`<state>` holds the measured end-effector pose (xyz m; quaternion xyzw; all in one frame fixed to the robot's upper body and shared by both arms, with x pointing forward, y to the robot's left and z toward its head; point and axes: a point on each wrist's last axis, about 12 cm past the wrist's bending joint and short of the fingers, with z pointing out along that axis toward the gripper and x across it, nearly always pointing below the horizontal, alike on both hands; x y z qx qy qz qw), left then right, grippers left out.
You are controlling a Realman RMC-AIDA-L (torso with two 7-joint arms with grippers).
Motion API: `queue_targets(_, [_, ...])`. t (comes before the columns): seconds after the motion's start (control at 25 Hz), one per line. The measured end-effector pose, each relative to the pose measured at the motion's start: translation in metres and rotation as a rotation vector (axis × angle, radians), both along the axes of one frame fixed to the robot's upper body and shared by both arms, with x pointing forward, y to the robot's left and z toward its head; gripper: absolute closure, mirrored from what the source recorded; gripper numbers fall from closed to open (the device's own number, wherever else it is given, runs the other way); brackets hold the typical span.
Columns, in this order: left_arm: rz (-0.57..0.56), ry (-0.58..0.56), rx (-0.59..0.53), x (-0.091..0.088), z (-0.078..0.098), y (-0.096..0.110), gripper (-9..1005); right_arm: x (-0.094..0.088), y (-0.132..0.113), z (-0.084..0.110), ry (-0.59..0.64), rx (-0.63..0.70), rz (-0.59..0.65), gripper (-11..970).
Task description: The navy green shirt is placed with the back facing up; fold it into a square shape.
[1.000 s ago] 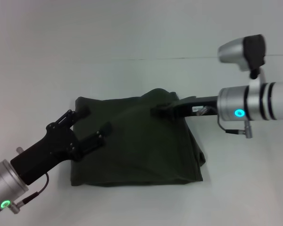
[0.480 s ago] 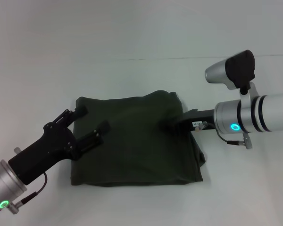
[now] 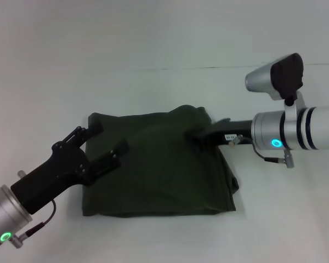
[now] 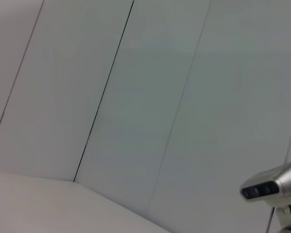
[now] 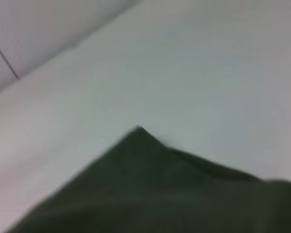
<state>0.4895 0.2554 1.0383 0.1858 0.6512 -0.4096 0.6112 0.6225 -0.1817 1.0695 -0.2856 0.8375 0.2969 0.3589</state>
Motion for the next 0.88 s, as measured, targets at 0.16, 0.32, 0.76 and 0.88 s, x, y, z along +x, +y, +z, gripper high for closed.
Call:
queue_targets(0.16, [0.012, -0.003, -0.006, 0.000, 0.000, 0.001, 92, 0.003, 0.008, 0.009, -0.040, 0.046, 0.029, 959])
queue_targets(0.32, [0.016, -0.002, -0.006, 0.000, 0.000, 0.001, 92, 0.009, 0.022, 0.013, -0.076, 0.012, 0.060, 959])
queue_targets(0.76, [0.050, 0.012, 0.005, -0.001, -0.003, 0.006, 93, 0.017, 0.048, 0.000, -0.148, -0.169, 0.083, 960])
queue_targets(0.88, [0.053, 0.016, 0.006, 0.000, -0.003, 0.007, 93, 0.016, 0.047, -0.004, -0.142, -0.191, 0.075, 960])
